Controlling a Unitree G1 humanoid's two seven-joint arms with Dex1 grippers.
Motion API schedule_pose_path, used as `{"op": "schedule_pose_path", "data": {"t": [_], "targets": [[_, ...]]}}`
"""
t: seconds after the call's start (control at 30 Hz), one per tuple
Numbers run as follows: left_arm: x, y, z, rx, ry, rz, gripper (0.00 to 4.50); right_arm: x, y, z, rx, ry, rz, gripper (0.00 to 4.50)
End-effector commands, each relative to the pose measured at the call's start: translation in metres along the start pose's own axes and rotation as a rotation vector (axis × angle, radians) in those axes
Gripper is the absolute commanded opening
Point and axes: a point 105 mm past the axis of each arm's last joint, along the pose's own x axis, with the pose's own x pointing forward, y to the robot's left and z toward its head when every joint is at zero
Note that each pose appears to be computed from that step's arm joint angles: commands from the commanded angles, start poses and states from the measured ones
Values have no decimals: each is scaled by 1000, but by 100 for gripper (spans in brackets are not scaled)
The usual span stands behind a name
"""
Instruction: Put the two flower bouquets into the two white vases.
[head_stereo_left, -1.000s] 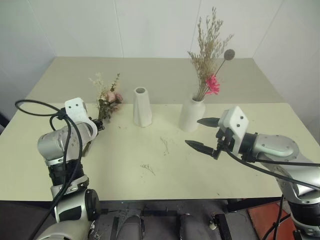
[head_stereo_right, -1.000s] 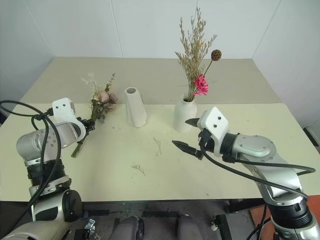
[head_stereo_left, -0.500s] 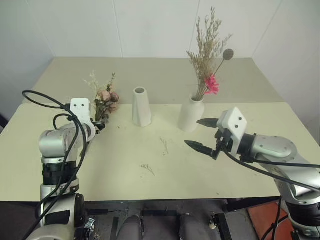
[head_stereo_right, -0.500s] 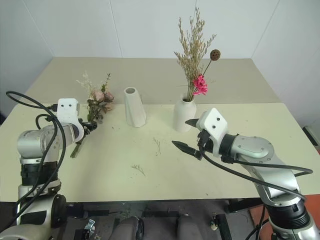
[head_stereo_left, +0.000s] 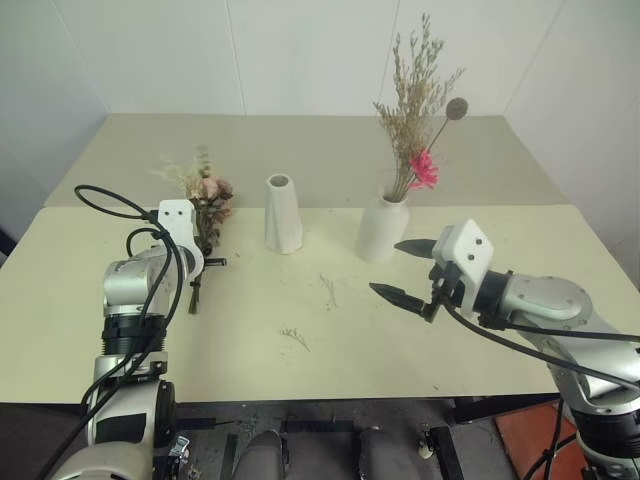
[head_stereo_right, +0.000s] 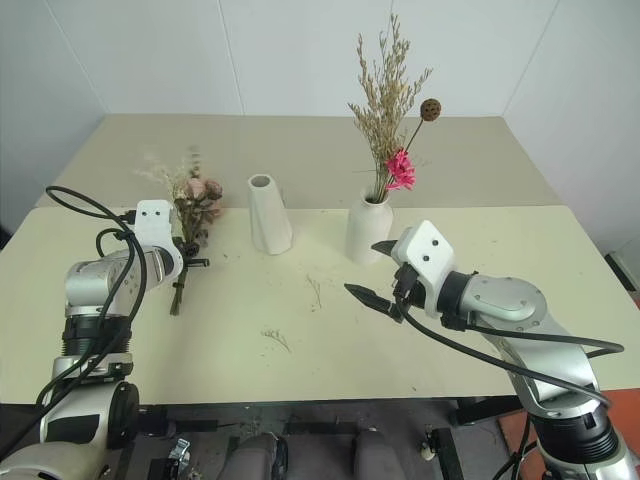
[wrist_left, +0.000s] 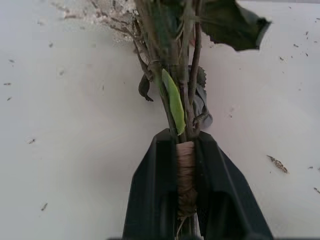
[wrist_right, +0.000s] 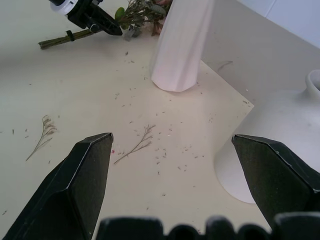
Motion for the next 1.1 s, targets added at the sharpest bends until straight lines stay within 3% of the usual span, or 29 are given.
{"op": "schedule_pose_path", "data": {"t": [0.03, 0.13, 0.2, 0.3, 0.53, 0.87, 1.1], "targets": [[-7, -1, 33, -29, -131, -12, 16, -7, -2, 11, -35, -21, -26, 450], [-14, 0, 59, -94, -259, -10, 16, -9, -3, 11, -27, -19, -33, 450], [-34, -5, 104, -205, -478, -99, 16, -13, -3, 16, -4, -48, -40, 450], [-62, -7, 149, -333, -697, -240, 16, -20, -3, 24, 30, -97, -48, 450], [-91, -21, 200, -385, -965, -554, 16, -27, 3, 22, 44, -89, -69, 450], [-83, -56, 208, -430, -1044, -1012, 16, -35, 7, 18, 52, -77, -145, 450], [-72, -65, 211, -469, -1075, -985, 16, -39, 11, 15, 54, -66, -188, 450]]}}
